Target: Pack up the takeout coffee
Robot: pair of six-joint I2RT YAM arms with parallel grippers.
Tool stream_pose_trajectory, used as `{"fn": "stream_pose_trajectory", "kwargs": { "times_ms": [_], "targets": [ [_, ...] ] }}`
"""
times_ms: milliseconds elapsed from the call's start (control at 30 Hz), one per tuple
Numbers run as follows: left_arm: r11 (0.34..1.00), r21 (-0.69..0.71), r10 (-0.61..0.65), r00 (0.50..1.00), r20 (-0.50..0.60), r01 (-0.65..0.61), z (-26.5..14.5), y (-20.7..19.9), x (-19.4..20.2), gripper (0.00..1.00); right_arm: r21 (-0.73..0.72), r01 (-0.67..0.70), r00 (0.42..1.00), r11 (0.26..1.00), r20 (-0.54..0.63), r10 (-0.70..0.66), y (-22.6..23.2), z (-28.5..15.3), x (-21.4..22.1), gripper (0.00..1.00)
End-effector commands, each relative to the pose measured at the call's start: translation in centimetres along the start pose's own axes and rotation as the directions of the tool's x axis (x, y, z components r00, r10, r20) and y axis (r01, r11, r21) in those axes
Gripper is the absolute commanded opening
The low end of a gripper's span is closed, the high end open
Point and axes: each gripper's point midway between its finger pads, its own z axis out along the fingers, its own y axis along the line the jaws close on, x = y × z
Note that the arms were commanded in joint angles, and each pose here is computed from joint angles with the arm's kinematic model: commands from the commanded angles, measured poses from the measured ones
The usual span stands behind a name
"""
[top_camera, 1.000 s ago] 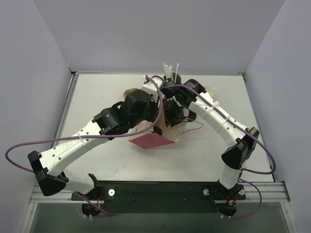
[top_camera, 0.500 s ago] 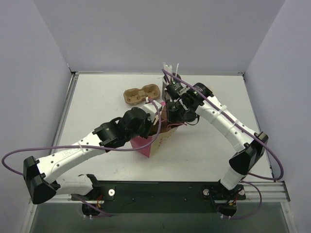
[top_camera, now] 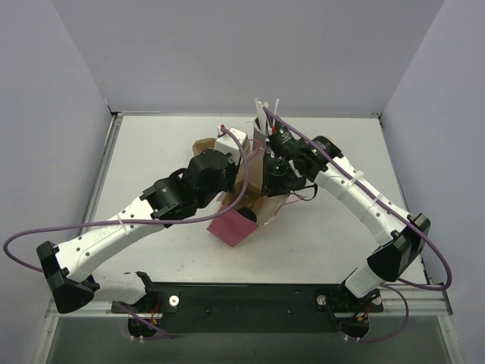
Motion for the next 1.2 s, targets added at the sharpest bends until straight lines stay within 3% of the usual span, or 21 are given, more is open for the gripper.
{"fn": "stream_pose_trajectory", "kwargs": {
  "times_ms": [0,333,433,533,700,833,933,1167],
  "targets": [
    [0.996,-0.083,-0.010,0.993,0.115,0.019,-1.1,1.3,-4.1,0.00,-0.064,-0.047,0.993,0.997,0.104,0.053,0.6,0.1,-2.0,0.18],
    [0.981,-0.179,0.103,0.985,0.141,-0.077,-2.2,3.0,-5.8,0.00,-0.267,-0.091,0.975,0.959,0.174,0.141,3.9,2.8,-3.2,0.17],
    [0.971,-0.164,0.199,0.970,0.141,-0.175,-1.7,2.7,-5.9,0.00,-0.311,-0.107,0.966,0.944,0.191,0.173,4.8,3.6,-3.7,0.16],
    [0.961,-0.061,0.277,0.945,0.174,-0.270,-0.7,1.1,-4.8,0.00,-0.358,-0.144,0.957,0.923,0.187,0.222,5.8,3.9,-4.5,0.16],
    [0.947,0.071,0.291,0.931,0.220,-0.313,-0.3,-0.9,-4.0,0.00,-0.395,-0.174,0.955,0.902,0.158,0.253,6.6,3.2,-4.4,0.15],
    [0.940,0.130,0.288,0.939,0.186,-0.314,-0.6,-1.3,-2.8,0.00,-0.371,-0.222,0.952,0.902,0.117,0.282,5.6,3.8,-2.8,0.15],
    [0.955,0.097,0.271,0.958,0.094,-0.279,-0.2,-0.4,-1.8,0.00,-0.355,-0.231,0.949,0.906,0.123,0.290,4.8,4.1,-2.3,0.15],
    [0.985,-0.022,0.167,0.982,-0.089,-0.170,-0.9,1.3,-1.9,0.40,-0.358,-0.227,0.953,0.906,0.109,0.282,5.9,4.5,-2.2,0.13]
  ]
}}
